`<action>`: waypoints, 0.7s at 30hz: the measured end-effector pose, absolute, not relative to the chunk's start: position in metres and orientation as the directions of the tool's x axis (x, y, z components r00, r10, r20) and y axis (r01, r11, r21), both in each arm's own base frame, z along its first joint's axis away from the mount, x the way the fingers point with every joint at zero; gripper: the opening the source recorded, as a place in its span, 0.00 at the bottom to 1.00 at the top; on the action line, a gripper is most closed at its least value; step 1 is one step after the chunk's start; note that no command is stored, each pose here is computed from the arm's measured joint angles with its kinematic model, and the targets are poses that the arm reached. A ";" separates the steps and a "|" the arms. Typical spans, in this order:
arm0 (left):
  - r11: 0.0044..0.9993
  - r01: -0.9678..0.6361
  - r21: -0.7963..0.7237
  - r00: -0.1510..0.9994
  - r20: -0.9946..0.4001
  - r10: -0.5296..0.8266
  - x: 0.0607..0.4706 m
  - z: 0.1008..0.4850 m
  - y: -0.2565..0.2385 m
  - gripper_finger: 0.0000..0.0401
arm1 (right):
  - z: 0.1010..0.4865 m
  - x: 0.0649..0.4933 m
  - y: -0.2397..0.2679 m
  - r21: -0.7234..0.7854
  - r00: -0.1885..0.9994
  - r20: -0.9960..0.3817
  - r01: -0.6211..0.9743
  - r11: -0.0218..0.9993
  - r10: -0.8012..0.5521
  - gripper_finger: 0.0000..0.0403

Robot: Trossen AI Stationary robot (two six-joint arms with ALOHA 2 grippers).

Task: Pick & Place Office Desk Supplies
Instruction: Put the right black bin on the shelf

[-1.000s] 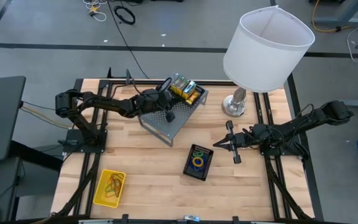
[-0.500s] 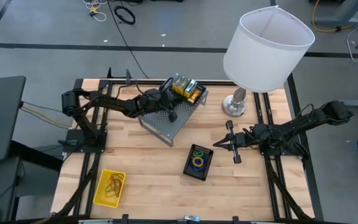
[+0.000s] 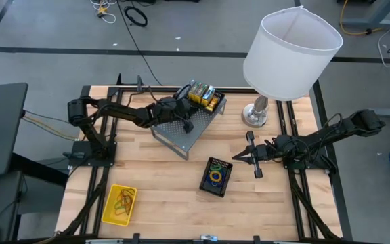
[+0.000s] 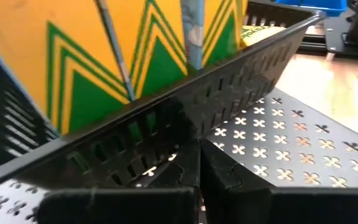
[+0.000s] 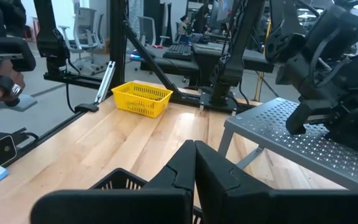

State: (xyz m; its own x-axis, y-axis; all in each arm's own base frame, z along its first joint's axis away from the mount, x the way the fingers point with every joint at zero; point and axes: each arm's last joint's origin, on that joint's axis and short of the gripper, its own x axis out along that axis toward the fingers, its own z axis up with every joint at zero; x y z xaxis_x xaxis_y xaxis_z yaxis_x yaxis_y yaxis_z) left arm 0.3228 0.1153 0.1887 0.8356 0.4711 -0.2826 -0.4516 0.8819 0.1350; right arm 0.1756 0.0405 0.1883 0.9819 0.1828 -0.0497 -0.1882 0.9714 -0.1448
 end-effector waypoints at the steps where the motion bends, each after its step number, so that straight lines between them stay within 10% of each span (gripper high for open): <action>1: 0.881 -0.454 0.133 0.835 -0.283 0.472 0.323 0.189 0.115 0.00 | 0.188 0.176 0.040 -0.145 0.982 -0.050 -0.188 0.971 0.183 0.04; 21: 0.828 -0.511 0.230 0.783 -0.272 0.559 0.320 0.204 0.090 0.00 | 0.188 0.176 0.040 -0.149 0.982 -0.050 -0.188 0.971 0.183 0.04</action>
